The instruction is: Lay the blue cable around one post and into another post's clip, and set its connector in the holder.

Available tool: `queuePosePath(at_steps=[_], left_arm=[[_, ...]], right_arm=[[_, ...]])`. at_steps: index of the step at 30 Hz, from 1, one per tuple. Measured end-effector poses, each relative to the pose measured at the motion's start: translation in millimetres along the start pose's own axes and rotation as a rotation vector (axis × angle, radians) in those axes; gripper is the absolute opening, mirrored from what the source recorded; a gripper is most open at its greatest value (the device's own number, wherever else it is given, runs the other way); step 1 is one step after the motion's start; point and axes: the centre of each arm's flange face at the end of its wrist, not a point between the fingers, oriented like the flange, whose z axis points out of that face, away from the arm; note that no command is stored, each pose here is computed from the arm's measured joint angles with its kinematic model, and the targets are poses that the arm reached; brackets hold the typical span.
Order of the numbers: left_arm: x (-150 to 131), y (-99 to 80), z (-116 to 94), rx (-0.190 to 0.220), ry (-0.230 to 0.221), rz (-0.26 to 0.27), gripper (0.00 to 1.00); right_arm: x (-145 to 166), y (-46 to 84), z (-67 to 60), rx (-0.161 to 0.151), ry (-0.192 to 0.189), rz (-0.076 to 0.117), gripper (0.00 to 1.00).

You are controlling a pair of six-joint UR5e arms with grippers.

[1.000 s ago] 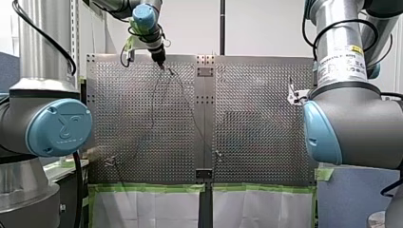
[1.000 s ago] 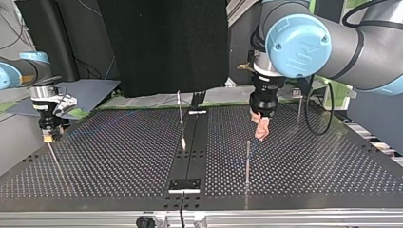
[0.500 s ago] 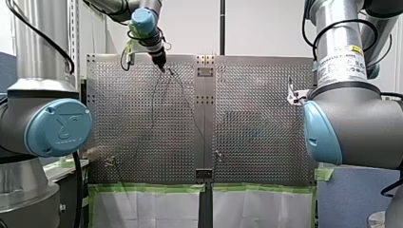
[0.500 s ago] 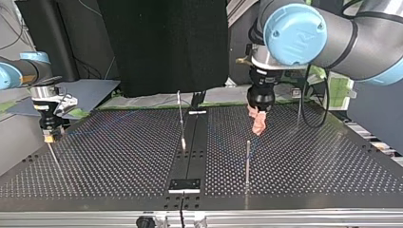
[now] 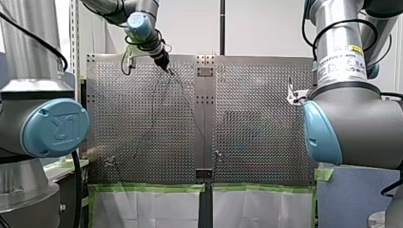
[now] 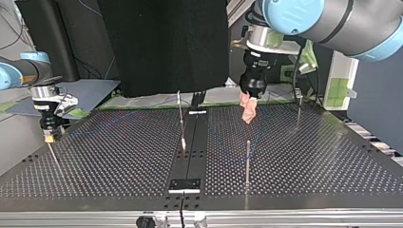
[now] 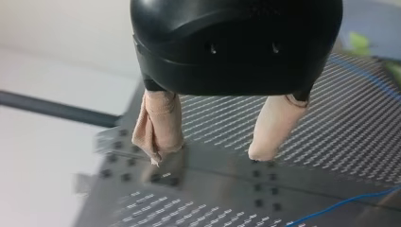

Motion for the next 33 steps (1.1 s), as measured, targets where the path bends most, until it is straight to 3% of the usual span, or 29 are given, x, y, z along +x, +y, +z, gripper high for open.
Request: queuePosePath(at_steps=[5,13,23,33], left_arm=[[36,-8.0,15,0.035,0.047,0.014,0.98],[94,-12.0,37,0.048,0.122,0.024,0.98],[170,-10.4,52,0.042,0.215,0.041,0.98],[213,-6.4,43,0.037,0.231,0.001,0.98]], right_arm=[[0,0.1,0.1,-0.001,0.001,-0.002,1.00],[0,-0.8,-0.1,-0.002,-0.004,-0.012,1.00],[2,-0.6,1.0,-0.017,-0.006,-0.060,1.00],[3,-1.7,2.2,-0.025,-0.001,-0.098,1.00]])
